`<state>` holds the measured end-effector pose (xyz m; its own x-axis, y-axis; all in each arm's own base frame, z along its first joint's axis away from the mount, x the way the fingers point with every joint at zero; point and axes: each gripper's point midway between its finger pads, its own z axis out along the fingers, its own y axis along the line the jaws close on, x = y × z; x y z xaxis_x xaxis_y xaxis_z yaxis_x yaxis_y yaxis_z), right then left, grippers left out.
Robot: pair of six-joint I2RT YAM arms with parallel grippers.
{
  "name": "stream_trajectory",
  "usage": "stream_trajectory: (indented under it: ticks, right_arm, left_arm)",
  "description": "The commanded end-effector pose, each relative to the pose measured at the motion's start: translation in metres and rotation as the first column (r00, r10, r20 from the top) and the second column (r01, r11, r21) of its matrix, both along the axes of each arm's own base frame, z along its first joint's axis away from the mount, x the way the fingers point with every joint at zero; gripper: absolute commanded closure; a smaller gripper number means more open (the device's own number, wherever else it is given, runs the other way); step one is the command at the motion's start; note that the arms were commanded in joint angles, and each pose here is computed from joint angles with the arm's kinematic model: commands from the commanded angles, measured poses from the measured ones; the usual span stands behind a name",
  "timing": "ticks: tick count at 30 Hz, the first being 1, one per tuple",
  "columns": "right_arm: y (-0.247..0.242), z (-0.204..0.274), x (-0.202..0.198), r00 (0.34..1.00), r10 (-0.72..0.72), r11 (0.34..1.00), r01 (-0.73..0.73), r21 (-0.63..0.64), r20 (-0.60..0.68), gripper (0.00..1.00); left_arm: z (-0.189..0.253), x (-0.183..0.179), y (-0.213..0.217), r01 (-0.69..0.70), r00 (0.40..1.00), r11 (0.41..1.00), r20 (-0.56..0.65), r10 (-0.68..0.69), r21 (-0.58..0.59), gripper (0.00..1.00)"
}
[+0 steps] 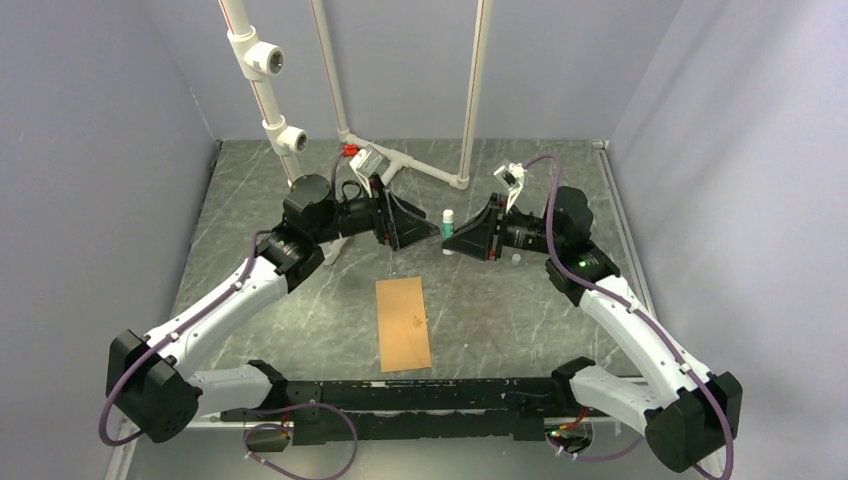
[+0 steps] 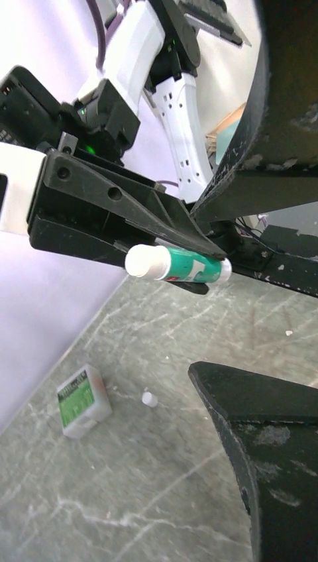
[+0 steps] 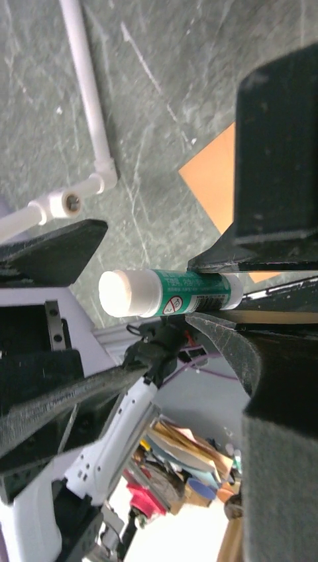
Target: Place the letter into the envelope and seal it
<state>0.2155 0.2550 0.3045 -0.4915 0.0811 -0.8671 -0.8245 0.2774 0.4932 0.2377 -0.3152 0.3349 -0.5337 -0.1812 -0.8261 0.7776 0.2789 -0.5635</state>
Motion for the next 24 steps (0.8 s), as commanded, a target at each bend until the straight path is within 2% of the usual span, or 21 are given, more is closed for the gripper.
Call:
stream_trajectory:
  ticks: [1, 8, 13, 17, 24]
  right_arm:
    - [0.005, 0.035, -0.019, 0.991, 0.095, 0.990, -0.104, 0.098, 0.097, 1.00]
    - [0.012, 0.044, -0.026, 0.984, 0.153, 0.976, -0.166, 0.141, 0.094, 1.00]
    - [0.015, 0.043, -0.025, 0.983, 0.159, 0.976, -0.171, 0.134, 0.091, 1.00]
    - [0.018, 0.044, -0.022, 0.983, 0.164, 0.974, -0.175, 0.146, 0.085, 1.00]
    - [0.021, 0.045, -0.020, 0.982, 0.167, 0.972, -0.179, 0.153, 0.087, 1.00]
  left_arm:
    - [0.040, -0.011, -0.009, 0.102, 0.993, 0.988, 0.069, -0.095, -0.111, 0.21]
    - [0.047, -0.009, -0.015, 0.129, 0.990, 0.976, 0.069, -0.119, -0.173, 0.38]
    - [0.052, -0.012, -0.018, 0.168, 0.986, 0.962, 0.053, -0.161, -0.213, 0.45]
    - [0.043, -0.014, -0.021, 0.184, 0.983, 0.961, 0.023, -0.183, -0.205, 0.44]
    - [0.042, -0.015, -0.021, 0.188, 0.982, 0.963, 0.011, -0.190, -0.192, 0.59]
